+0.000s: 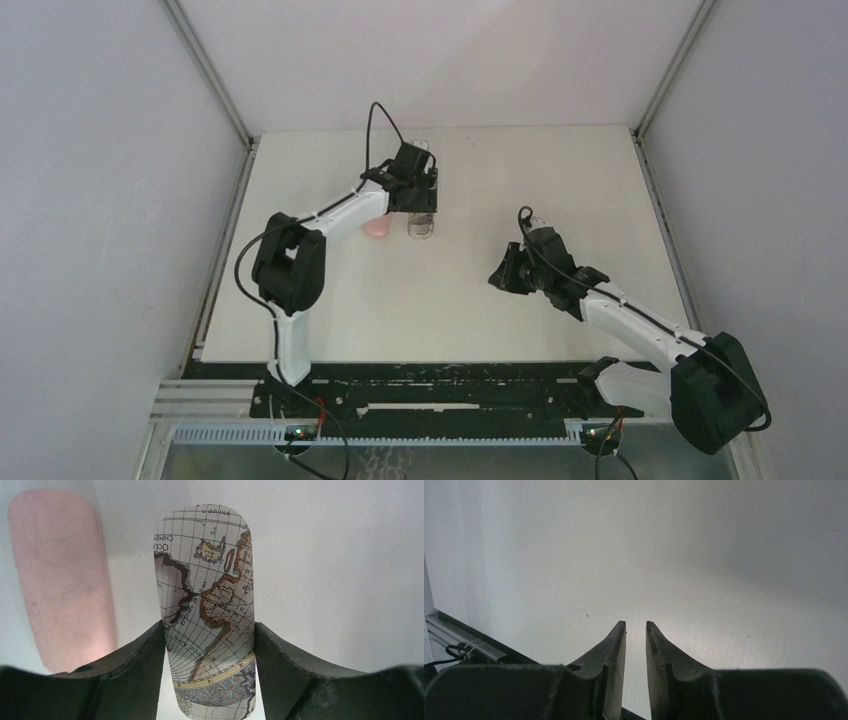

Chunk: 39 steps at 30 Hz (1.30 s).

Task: Organize the sunglasses
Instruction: Place the sunglasses case at the center of the board.

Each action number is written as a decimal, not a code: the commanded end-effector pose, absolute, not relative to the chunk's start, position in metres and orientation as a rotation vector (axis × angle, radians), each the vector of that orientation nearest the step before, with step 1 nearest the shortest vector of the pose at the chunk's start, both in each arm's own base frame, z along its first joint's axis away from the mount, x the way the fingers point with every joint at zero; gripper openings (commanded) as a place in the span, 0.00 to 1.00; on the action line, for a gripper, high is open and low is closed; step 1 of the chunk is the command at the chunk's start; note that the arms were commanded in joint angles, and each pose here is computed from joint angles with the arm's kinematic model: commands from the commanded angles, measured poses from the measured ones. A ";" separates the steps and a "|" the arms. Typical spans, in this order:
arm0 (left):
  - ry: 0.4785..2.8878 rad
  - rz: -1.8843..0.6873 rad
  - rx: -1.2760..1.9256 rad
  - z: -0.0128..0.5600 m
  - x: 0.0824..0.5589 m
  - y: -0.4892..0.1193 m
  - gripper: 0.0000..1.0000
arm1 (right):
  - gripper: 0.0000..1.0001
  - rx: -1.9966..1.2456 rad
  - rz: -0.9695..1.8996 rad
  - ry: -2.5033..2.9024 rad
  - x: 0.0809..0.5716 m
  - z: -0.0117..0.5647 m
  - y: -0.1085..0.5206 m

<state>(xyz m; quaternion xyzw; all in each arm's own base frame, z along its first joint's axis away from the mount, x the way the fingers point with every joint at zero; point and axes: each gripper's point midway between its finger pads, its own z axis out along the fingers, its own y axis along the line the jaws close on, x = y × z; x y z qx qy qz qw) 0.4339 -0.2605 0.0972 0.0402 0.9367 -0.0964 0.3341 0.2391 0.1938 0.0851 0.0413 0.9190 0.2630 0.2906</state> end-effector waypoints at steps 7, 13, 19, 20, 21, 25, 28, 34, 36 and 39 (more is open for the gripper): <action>2.395 -0.341 0.080 0.108 0.465 -0.306 0.13 | 0.26 0.178 0.621 2.397 0.236 0.090 0.174; 2.400 -0.327 0.058 0.095 0.475 -0.314 0.13 | 0.32 0.129 0.640 2.437 0.234 0.081 0.178; 2.407 -0.303 0.057 0.085 0.483 -0.317 0.15 | 0.37 0.106 0.640 2.442 0.234 0.079 0.178; 2.413 -0.301 0.058 0.082 0.484 -0.317 0.15 | 0.38 0.105 0.637 2.441 0.234 0.079 0.177; 2.418 -0.299 0.059 0.080 0.485 -0.318 0.16 | 0.40 0.106 0.639 2.439 0.234 0.080 0.177; 2.430 -0.287 0.056 0.072 0.485 -0.317 0.26 | 0.45 0.114 0.620 2.427 0.234 0.083 0.173; 2.428 -0.286 0.050 0.073 0.484 -0.316 0.39 | 0.49 0.118 0.619 2.407 0.234 0.089 0.170; 2.414 -0.310 0.052 0.082 0.480 -0.315 0.58 | 0.54 0.131 0.625 2.373 0.234 0.100 0.165; 2.401 -0.327 0.054 0.090 0.477 -0.315 0.65 | 0.55 0.135 0.628 2.355 0.234 0.104 0.163; 2.357 -0.337 0.042 0.109 0.474 -0.311 0.77 | 0.56 0.140 0.639 2.317 0.234 0.116 0.161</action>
